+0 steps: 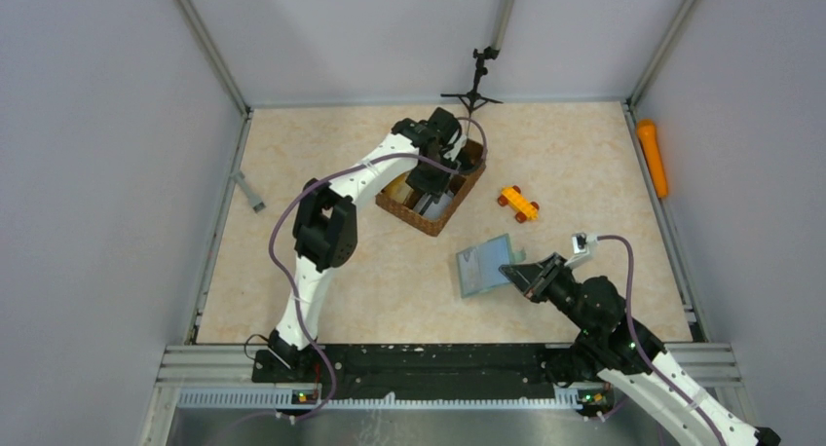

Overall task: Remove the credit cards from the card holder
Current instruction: Place the credit card in the storage box.

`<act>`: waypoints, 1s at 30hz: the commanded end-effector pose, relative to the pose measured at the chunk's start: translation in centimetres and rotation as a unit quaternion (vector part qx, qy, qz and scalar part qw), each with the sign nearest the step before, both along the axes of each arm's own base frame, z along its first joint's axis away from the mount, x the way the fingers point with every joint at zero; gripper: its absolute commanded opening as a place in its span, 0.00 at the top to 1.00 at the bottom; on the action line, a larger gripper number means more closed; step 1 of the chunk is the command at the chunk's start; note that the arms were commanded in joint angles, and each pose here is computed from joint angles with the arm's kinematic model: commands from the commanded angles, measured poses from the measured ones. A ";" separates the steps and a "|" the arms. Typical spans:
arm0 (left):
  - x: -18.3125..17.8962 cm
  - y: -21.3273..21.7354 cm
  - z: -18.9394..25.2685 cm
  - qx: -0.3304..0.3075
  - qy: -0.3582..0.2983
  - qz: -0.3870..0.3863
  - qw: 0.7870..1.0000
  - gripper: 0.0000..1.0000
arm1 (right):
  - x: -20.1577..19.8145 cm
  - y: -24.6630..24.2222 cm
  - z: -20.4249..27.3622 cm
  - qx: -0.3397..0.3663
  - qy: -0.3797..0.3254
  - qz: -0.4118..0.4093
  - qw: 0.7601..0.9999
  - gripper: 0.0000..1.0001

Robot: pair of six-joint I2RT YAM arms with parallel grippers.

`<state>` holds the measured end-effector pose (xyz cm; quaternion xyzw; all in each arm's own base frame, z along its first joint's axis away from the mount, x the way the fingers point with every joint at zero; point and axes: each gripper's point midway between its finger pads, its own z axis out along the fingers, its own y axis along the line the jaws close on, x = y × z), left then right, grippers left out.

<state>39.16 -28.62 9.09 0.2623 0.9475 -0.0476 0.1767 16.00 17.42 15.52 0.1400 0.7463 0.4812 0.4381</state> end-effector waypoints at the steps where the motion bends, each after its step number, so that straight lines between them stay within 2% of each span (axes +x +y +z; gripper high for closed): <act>1: 1.5 1.5 6.3 -0.012 -0.090 0.039 0.995 0.44 | 0.0 0.3 1.9 0.034 -0.018 0.004 0.999 1.00; 6: -0.7 2.0 11.5 -0.081 -0.132 0.048 0.987 0.39 | -0.1 0.5 2.8 0.049 -0.027 0.007 0.998 1.00; 8: -2.0 1.9 13.2 -0.125 -0.147 0.048 0.980 0.28 | -0.1 0.7 3.4 0.060 -0.035 0.013 0.997 1.00; 10: -3.4 1.9 14.6 -0.175 -0.168 0.054 0.969 0.06 | -0.3 0.9 4.2 0.075 -0.045 0.020 0.996 1.00; 11: -4.0 2.0 15.0 -0.199 -0.175 0.061 0.962 0.02 | -0.3 1.0 4.6 0.082 -0.051 0.024 0.995 1.00; 14: -6.8 1.4 16.5 -0.298 -0.183 0.067 0.934 0.01 | -0.6 1.3 6.1 0.105 -0.072 0.036 0.991 1.00; 16: -9.1 1.4 17.9 -0.372 -0.184 0.069 0.907 0.01 | -0.8 1.5 7.1 0.122 -0.085 0.043 0.988 1.00; 21: -15.3 -0.3 17.3 -0.533 -0.102 0.030 0.839 0.01 | -1.1 1.7 9.5 0.181 -0.117 0.053 0.975 1.00; 25: -19.0 -0.9 16.9 -0.615 -0.035 0.004 0.788 0.01 | -1.2 1.8 10.2 0.213 -0.116 0.059 0.968 1.00; 30: -21.0 -0.7 15.9 -0.658 -0.010 0.002 0.753 0.01 | -1.8 2.1 11.0 0.237 -0.116 0.078 0.961 1.00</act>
